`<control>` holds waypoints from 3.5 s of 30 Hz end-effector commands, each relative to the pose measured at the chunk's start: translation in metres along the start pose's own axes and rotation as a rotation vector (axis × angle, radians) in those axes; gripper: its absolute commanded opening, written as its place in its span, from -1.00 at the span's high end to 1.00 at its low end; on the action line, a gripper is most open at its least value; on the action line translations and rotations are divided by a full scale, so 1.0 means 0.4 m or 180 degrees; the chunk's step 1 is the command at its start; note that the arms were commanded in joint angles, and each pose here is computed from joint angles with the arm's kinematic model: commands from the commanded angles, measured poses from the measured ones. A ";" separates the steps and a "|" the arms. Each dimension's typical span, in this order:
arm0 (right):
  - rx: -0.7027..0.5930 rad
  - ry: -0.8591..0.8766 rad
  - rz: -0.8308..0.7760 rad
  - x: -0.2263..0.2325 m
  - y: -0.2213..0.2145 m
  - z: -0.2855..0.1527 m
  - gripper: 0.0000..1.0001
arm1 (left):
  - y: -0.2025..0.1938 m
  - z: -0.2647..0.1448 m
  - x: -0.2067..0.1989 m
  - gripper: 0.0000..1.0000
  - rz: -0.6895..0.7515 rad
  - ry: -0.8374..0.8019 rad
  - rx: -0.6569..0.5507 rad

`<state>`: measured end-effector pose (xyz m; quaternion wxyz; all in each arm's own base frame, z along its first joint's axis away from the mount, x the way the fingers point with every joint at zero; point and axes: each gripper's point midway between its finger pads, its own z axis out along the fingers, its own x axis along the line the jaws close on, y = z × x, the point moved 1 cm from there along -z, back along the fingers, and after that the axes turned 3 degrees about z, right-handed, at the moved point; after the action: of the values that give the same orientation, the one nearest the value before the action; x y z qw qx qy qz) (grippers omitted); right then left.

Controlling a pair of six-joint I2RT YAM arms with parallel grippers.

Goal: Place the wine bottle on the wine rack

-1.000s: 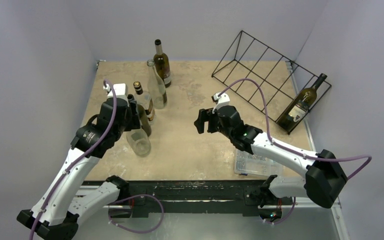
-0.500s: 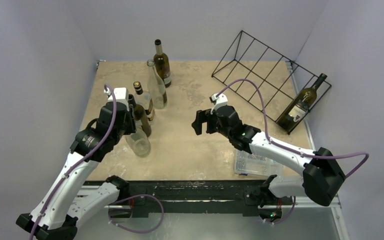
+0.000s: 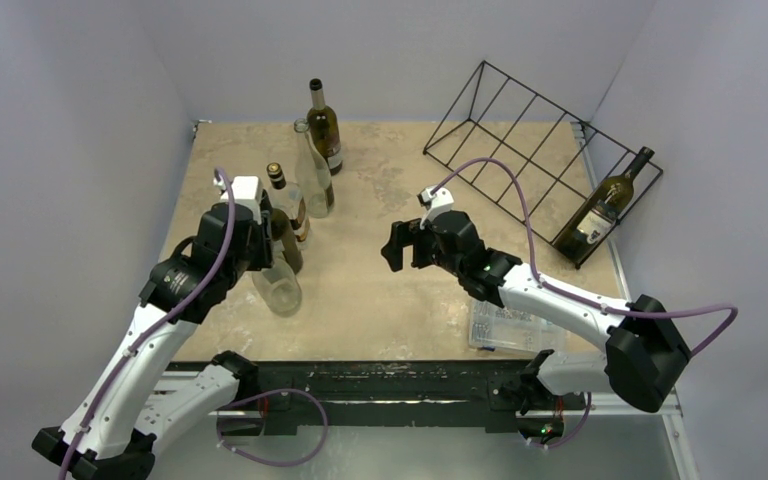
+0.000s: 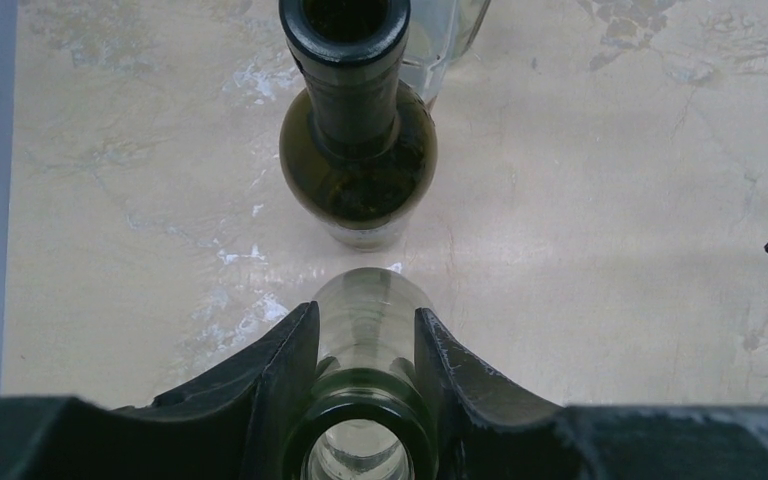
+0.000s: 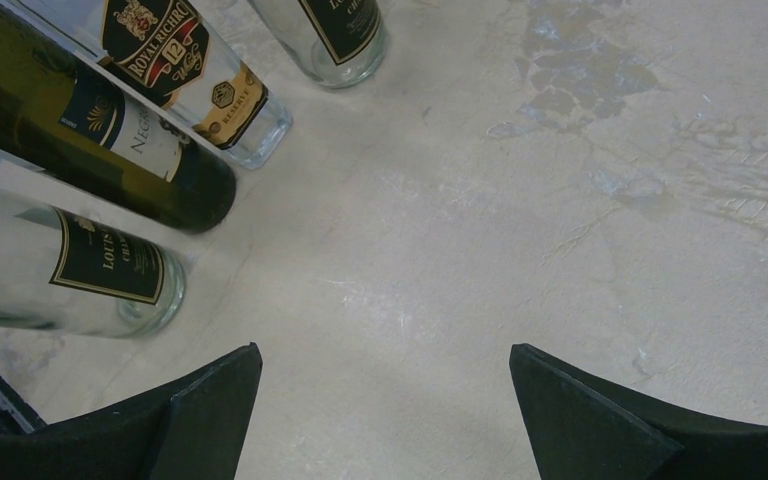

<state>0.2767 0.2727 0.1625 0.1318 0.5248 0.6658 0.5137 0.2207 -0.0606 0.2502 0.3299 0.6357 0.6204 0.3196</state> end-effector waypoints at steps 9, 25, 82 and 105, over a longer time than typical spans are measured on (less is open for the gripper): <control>-0.0218 0.0897 -0.0149 0.170 0.082 -0.037 -0.98 | 0.079 -0.086 -0.080 1.00 -0.0087 -0.0737 -0.0224; -0.0309 0.2210 -0.0628 0.466 0.072 -0.139 -0.98 | 0.094 -0.154 -0.241 1.00 -0.0127 -0.1967 0.0061; -0.0333 0.1946 -0.0787 0.550 -0.003 -0.062 1.00 | 0.101 -0.179 -0.294 0.81 -0.0333 -0.2380 0.0157; -0.0546 0.1767 -0.0431 0.518 0.043 -0.097 1.00 | 0.108 -0.209 -0.203 -0.45 -0.0211 -0.1880 -0.0221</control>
<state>0.1636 0.4266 0.1942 0.0037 0.2999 0.7405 0.6014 0.1744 -0.1557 0.3104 0.5067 0.6850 0.5185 0.0726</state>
